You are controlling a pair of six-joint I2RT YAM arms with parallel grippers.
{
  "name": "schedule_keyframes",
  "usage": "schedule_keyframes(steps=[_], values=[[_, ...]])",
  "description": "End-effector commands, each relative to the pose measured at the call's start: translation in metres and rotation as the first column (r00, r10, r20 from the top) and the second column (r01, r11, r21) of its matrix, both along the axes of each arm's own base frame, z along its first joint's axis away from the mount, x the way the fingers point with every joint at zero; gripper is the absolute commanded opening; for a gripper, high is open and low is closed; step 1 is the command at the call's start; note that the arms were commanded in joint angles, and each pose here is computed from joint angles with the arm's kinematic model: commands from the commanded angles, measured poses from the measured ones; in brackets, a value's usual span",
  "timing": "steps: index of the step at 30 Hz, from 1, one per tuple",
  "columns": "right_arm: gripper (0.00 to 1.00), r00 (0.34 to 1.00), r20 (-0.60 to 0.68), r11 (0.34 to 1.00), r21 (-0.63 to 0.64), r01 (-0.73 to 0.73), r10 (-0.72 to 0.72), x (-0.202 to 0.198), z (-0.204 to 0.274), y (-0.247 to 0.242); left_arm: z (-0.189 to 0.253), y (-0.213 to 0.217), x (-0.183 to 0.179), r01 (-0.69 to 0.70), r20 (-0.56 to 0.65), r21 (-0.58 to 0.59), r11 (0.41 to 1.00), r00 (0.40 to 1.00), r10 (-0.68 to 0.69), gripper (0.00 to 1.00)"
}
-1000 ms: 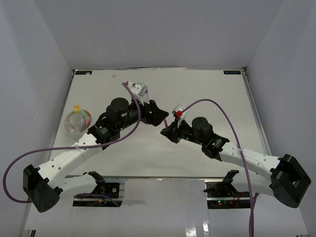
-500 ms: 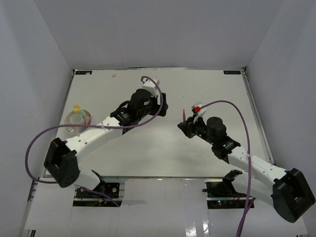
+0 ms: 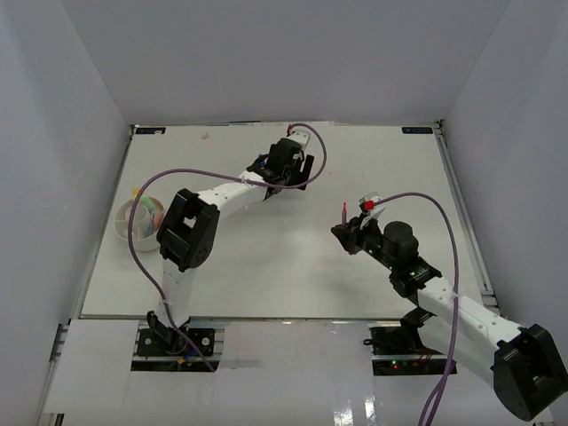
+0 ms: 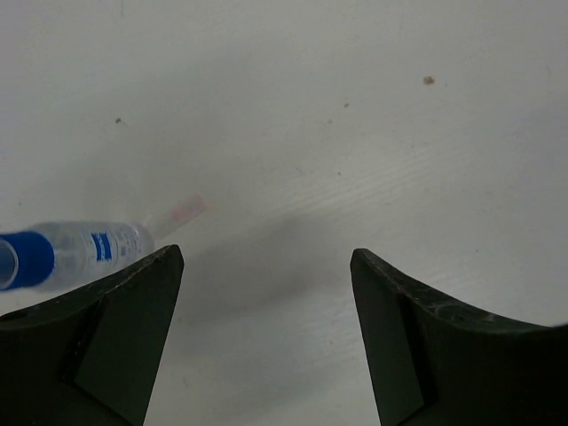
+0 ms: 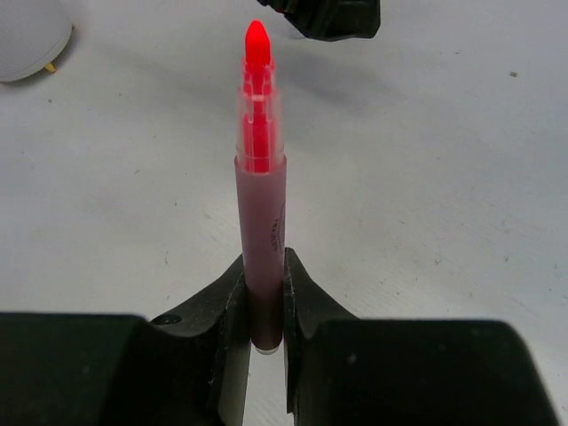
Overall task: Sort the stationery into containers
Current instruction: Close the pen cap on the pen.
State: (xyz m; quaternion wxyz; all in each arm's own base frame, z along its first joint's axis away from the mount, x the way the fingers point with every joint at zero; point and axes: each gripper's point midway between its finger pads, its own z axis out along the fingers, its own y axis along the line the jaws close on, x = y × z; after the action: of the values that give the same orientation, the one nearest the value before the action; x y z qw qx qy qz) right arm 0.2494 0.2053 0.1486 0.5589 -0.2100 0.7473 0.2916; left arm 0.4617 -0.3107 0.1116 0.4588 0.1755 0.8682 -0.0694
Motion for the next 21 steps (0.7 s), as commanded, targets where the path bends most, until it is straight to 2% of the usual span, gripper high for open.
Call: schedule_keyframes(steps=[1,6,10,21], values=[[0.08,0.998,0.062,0.999,0.051,0.011,-0.014,0.004,0.016,-0.001,0.017,0.007,0.036,0.003,0.057,0.028,1.000,0.998,-0.004,0.87],[0.08,0.998,0.057,0.998,0.059,0.002,-0.005,0.003,0.015,-0.001,-0.003,0.012,0.066,0.022,0.022,0.024,0.999,1.000,-0.022,0.87],[0.08,0.999,0.048,0.998,0.059,-0.008,0.005,0.003,0.012,0.001,-0.014,0.010,0.073,0.042,0.003,0.046,0.998,0.999,-0.042,0.87],[0.08,0.999,0.047,0.998,0.062,-0.011,0.008,0.003,0.011,0.000,-0.041,0.012,0.067,0.050,-0.072,0.027,0.998,0.996,-0.048,0.86]])
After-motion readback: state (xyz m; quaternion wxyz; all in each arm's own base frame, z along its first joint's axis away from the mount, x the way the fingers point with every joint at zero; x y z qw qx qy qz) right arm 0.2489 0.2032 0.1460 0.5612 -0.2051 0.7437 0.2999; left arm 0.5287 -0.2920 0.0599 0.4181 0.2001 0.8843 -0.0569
